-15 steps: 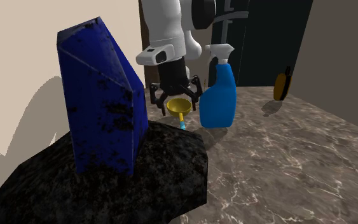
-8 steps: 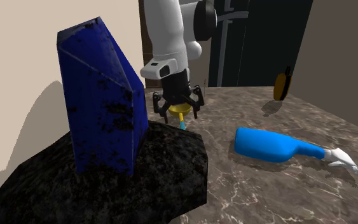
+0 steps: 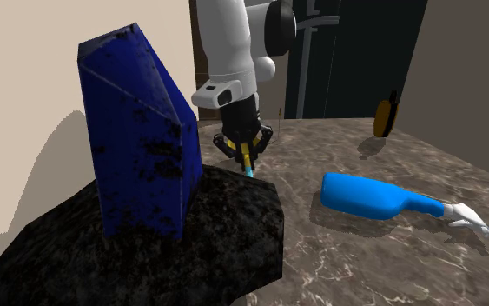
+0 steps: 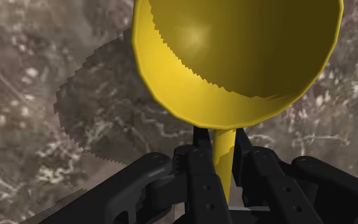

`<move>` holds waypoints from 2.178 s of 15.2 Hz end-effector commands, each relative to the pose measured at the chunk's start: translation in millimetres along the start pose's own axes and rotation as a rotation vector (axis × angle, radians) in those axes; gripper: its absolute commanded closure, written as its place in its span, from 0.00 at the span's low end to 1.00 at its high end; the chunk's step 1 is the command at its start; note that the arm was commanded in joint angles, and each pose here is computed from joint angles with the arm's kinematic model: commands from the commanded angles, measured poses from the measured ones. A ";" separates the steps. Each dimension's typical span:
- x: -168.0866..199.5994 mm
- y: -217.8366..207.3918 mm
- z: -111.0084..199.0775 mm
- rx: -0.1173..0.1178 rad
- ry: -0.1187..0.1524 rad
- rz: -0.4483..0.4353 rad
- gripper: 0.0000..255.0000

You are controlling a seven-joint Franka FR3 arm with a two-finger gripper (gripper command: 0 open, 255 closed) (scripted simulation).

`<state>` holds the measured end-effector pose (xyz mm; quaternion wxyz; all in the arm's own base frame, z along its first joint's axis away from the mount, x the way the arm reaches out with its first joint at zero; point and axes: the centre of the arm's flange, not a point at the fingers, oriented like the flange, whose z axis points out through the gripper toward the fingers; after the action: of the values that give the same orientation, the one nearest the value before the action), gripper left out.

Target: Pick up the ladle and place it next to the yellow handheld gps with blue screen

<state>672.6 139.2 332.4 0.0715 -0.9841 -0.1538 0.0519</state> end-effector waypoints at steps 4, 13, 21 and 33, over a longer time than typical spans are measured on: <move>0.1 -0.3 0.3 0.000 -0.001 0.000 1.00; -3.0 -6.4 -35.7 0.000 -0.001 0.000 1.00; -6.3 -13.0 -77.3 0.000 -0.001 0.000 1.00; -11.4 -22.9 -139.6 0.000 -0.001 0.000 1.00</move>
<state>673.5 139.3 468.4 0.0716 -0.9841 -0.1541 0.0521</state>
